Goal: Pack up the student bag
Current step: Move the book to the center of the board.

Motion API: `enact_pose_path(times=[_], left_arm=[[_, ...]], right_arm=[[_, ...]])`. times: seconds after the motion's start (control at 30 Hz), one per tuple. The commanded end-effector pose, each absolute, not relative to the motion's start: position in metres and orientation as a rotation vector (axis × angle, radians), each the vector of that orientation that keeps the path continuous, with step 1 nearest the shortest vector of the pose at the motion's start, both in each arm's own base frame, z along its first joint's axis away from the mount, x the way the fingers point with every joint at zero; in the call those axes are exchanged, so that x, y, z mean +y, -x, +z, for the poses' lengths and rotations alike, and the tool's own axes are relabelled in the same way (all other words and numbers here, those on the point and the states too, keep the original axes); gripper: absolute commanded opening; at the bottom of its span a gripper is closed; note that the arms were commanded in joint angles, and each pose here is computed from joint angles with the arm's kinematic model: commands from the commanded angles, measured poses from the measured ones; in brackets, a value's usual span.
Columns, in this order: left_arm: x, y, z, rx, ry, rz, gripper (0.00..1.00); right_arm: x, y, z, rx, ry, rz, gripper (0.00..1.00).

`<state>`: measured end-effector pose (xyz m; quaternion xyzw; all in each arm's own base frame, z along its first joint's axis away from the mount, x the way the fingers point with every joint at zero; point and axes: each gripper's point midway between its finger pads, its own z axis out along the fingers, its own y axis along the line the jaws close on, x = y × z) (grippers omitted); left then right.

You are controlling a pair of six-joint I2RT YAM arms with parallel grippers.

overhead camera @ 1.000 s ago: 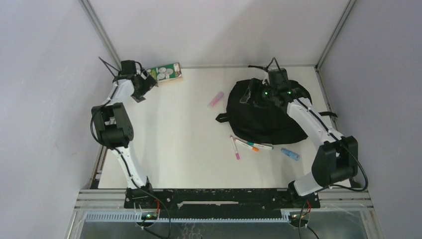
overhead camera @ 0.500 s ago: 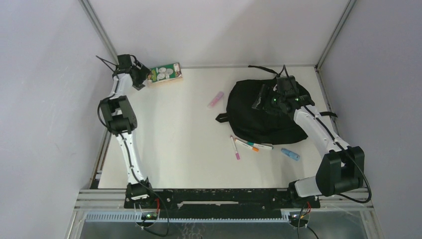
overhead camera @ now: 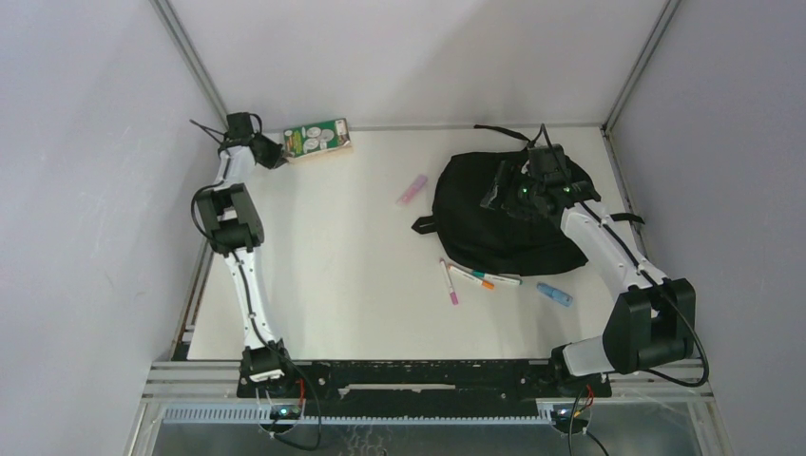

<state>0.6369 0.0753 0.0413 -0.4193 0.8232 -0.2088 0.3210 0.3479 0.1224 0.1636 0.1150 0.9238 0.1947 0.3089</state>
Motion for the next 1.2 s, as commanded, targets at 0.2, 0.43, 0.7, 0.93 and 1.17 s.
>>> enact_pose_path(times=[0.2,0.43,0.7,0.93,1.17], left_arm=[[0.058,-0.601,0.096,2.184,0.971,-0.583,0.00],[0.022,-0.515,0.123,2.250,0.856,-0.530,0.00],[-0.045,-0.391,0.105,2.295,0.830,-0.498,0.00],[-0.099,-0.309,0.105,2.280,0.778,-0.530,0.00],[-0.092,-0.266,0.091,2.275,0.830,-0.484,0.00]], right_arm=[[0.129,-0.351,0.189,2.372,-0.296,0.546,0.81],[0.151,-0.341,0.198,2.360,-0.220,0.578,0.81],[0.191,-0.325,0.209,2.336,-0.081,0.657,0.81],[0.249,-0.302,0.208,2.344,0.067,0.776,0.81],[0.309,-0.272,0.179,2.417,0.167,0.863,0.81]])
